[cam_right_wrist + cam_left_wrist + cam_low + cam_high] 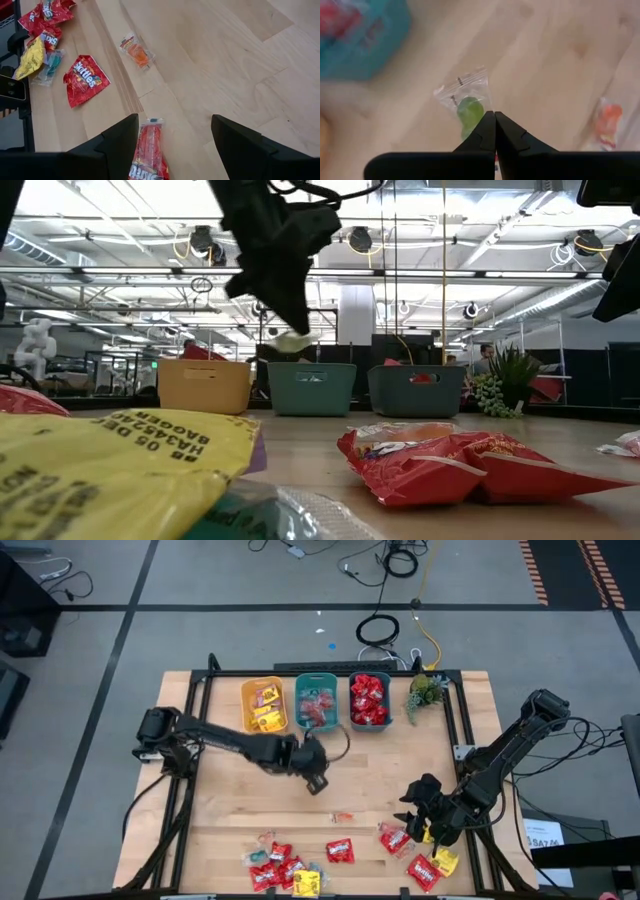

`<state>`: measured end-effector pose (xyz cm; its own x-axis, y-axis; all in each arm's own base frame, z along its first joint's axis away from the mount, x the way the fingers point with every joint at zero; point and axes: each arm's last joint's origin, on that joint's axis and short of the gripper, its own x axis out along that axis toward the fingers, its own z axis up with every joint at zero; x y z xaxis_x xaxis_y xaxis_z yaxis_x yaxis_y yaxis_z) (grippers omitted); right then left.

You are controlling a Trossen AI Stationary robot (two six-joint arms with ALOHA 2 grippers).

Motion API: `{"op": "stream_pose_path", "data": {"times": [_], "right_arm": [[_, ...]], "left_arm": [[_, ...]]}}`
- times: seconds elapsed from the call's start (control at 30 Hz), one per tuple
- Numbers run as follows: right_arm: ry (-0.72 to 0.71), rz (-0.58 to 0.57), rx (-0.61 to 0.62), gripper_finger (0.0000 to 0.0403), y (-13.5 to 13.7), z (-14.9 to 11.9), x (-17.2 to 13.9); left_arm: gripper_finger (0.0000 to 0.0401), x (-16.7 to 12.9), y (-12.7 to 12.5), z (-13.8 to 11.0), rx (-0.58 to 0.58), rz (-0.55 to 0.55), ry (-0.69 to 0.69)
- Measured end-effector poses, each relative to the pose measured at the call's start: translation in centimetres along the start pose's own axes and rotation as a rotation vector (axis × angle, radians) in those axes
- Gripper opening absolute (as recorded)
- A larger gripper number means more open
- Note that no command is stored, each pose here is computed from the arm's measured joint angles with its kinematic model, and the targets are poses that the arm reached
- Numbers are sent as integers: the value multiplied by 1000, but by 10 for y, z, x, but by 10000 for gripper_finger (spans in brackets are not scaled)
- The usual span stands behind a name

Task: Sort candy
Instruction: Put the green gummy candy into the green bin, then put the red candy into the blue bin

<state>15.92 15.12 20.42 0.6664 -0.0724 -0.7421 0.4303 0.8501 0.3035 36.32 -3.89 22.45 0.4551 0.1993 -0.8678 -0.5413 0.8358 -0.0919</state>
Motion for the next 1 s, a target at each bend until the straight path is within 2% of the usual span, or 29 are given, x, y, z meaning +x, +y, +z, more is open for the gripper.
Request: {"op": "stream_pose_path", "data": {"times": [0.17, 0.33, 0.43, 0.57, 0.67, 0.9, 1.0], "right_arm": [[-6, 3, 36, 242, 0, 0, 0], [-5, 3, 133, 242, 0, 0, 0], [-5, 4, 202, 242, 0, 0, 0], [-9, 1, 279, 242, 0, 0, 0], [-40, -5, 338, 242, 0, 1, 0], [-84, -16, 449, 242, -2, 5, 2], [-89, -22, 475, 242, -3, 7, 3]], "left_arm": [[1, -8, 30, 47, 51, -33, -51], [1, -15, 85, 94, 76, -45, -110], [1, -16, 120, 110, 68, -31, -131], [9, -15, 158, 120, 75, 27, -143], [29, -15, 175, 124, 102, 49, -146], [86, -16, 189, 126, 136, 10, -144], [97, -16, 188, 126, 165, 11, -144]]}}
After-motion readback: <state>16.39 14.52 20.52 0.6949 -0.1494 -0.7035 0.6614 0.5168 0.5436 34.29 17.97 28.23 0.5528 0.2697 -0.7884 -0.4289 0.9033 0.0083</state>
